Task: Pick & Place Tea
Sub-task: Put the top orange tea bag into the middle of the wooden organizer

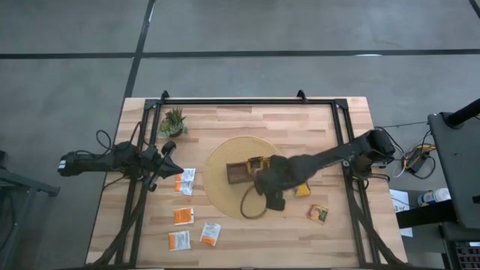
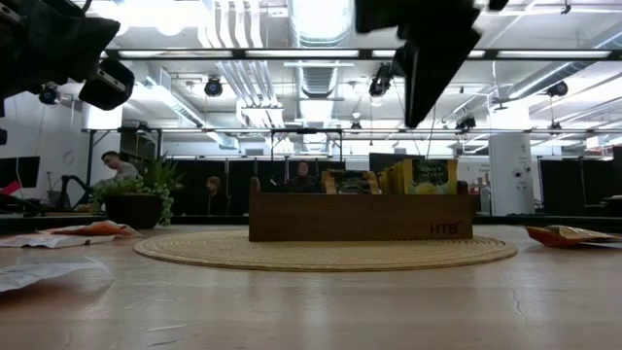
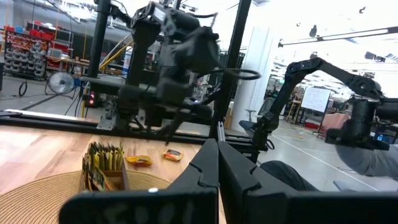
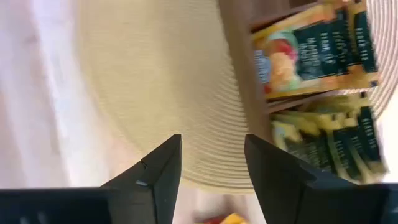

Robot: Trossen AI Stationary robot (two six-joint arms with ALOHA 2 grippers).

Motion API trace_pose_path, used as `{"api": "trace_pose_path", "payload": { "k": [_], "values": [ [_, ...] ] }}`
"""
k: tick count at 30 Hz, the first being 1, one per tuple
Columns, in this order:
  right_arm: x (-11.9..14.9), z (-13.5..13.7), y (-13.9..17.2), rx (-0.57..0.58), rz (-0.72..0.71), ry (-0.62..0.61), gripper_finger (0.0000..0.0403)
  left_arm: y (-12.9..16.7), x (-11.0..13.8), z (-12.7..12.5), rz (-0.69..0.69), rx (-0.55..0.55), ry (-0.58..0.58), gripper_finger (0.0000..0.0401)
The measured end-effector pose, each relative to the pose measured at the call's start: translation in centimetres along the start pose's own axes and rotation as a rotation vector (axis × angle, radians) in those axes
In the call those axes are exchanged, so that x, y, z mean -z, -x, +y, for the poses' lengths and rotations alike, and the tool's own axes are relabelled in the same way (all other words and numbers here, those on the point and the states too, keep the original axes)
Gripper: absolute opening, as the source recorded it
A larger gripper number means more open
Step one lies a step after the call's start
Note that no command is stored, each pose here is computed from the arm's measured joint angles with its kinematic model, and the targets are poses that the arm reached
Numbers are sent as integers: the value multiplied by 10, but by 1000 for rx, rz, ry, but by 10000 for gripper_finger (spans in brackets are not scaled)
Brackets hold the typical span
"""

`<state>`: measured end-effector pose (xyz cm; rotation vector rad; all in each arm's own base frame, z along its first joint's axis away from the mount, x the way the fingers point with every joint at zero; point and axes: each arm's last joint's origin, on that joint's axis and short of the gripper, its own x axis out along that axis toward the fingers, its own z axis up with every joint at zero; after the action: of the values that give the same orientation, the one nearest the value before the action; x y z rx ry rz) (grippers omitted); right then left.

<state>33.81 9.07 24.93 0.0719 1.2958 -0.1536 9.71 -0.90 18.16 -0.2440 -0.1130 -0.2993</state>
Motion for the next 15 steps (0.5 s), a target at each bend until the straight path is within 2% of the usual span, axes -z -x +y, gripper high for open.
{"api": "trace_pose_path", "payload": {
  "k": [8, 15],
  "values": [
    [25, 46, 13, 35, -71, 0, 163, 0, 0, 0, 1, 0, 0, 0],
    [46, 77, 14, 151, -198, -132, 152, 0, 0, 0, 0, 0, 0, 0]
  ]
}}
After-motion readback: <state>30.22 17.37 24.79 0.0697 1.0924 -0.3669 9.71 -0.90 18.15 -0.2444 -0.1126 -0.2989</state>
